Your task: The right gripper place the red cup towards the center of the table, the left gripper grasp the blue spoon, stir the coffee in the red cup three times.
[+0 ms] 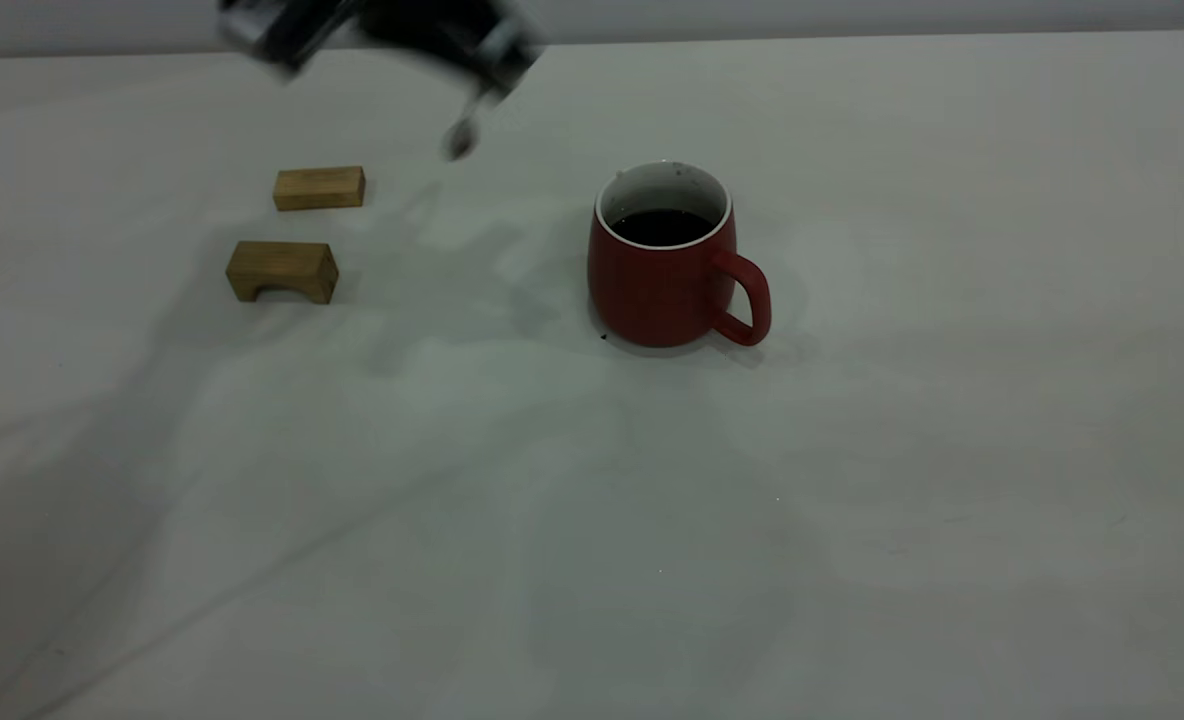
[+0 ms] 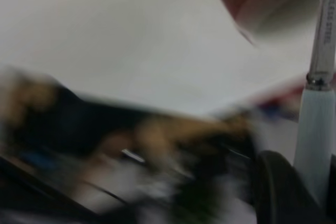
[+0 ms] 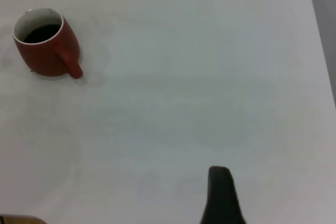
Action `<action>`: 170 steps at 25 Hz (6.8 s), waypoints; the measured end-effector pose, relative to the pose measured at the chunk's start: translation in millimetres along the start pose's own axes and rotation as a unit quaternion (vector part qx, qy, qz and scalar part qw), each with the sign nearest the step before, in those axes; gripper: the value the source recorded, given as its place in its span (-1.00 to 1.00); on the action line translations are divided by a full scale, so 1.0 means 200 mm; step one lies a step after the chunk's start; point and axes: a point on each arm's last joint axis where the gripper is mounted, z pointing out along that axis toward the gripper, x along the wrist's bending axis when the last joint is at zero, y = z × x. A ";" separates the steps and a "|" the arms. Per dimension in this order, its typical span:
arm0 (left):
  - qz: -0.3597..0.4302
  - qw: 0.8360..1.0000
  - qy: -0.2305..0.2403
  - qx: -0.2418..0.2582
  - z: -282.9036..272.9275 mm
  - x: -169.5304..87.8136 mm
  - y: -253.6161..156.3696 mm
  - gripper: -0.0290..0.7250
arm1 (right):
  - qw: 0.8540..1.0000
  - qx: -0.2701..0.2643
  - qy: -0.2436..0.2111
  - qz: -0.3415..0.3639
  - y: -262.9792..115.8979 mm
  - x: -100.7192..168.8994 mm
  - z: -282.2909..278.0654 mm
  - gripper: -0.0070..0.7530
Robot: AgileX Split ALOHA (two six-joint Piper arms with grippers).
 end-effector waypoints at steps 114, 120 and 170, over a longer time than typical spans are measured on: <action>-0.174 0.977 -0.089 0.087 0.57 -0.02 0.19 -0.49 | 1.000 0.000 -0.001 0.000 0.00 0.00 0.00 0.57; -0.164 0.979 -0.085 0.090 0.57 -0.02 0.18 -0.49 | 1.000 0.000 -0.001 0.000 0.00 0.00 0.00 0.57; 0.543 0.706 0.288 -0.351 -0.74 1.02 -1.07 0.59 | 1.000 0.000 -0.001 0.000 0.00 0.00 0.00 0.57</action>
